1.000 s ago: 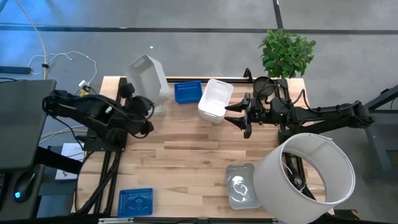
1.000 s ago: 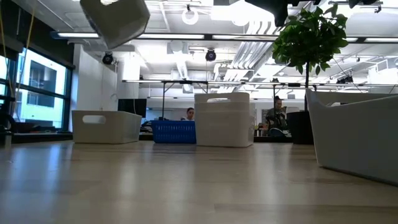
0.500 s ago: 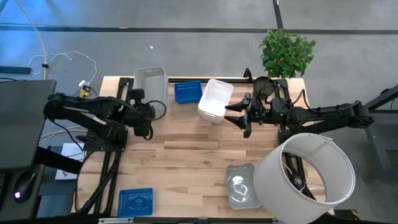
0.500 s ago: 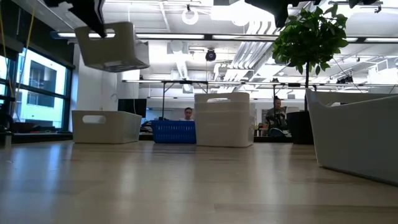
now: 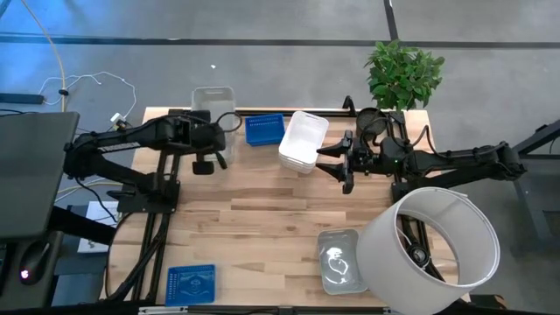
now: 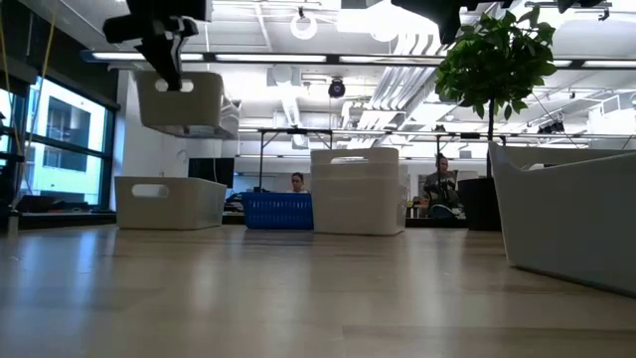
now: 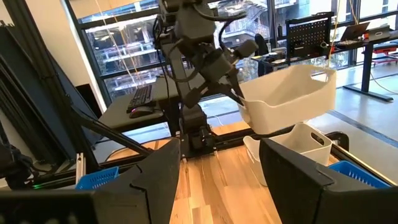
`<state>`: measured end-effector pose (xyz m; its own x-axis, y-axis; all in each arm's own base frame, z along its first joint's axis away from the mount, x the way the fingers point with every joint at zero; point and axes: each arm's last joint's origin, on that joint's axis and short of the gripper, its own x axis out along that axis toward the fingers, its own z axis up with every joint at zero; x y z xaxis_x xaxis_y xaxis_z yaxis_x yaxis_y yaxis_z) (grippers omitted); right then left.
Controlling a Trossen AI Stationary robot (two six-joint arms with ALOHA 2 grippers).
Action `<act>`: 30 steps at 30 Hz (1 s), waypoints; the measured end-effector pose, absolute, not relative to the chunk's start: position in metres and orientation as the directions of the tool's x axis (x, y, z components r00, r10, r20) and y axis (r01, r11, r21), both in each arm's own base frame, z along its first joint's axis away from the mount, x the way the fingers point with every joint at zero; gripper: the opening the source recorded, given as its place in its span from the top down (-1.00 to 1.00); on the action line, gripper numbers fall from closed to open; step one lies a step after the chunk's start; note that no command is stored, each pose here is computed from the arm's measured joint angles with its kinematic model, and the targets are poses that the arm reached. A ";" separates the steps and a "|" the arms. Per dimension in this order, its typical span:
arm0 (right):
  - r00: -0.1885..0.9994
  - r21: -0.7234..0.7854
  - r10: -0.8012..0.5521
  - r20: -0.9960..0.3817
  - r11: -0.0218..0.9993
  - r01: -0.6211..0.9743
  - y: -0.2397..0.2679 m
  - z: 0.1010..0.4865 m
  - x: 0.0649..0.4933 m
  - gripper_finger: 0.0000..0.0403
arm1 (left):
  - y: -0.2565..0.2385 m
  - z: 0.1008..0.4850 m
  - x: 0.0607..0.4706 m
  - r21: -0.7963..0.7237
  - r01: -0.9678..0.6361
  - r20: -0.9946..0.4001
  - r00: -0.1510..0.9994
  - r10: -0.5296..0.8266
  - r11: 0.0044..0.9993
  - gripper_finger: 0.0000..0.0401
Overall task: Stack baskets by color
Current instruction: Stack the bottom left gray bin on the top gray bin
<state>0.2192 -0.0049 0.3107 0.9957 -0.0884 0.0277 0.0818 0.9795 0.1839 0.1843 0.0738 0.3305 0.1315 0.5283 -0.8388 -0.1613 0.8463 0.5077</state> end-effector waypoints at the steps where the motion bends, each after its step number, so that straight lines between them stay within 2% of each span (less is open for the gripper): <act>1: 0.996 0.184 -0.088 0.027 0.980 0.082 -0.005 0.311 0.219 -0.04 | 0.076 0.329 0.186 0.505 -0.161 -0.842 0.126 0.525 0.848 1.00; 9: 0.996 0.186 -0.088 0.025 0.979 0.082 -0.005 0.310 0.219 -0.04 | 0.087 0.288 0.182 0.501 -0.087 -0.864 0.011 0.504 0.861 1.00; 14: 0.996 0.186 -0.088 0.025 0.979 0.082 -0.005 0.310 0.219 -0.04 | 0.086 0.267 0.171 0.507 -0.141 -0.856 0.033 0.516 0.850 1.00; 21: 0.996 0.185 -0.089 0.024 0.979 0.083 -0.005 0.310 0.219 -0.04 | 0.082 0.251 0.165 0.489 -0.074 -0.869 0.042 0.493 0.869 1.00; 30: 0.993 0.183 -0.116 0.009 0.977 0.113 -0.006 0.309 0.219 -0.04 | 0.083 0.238 0.169 0.464 -0.063 -0.880 0.080 0.468 0.884 1.00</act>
<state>0.2192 -0.0057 0.3088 0.9932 -0.1165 0.0086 0.1129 0.9766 0.1832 0.1694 0.0829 0.2380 0.0799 0.4675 -0.8804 -0.0631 0.8838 0.4636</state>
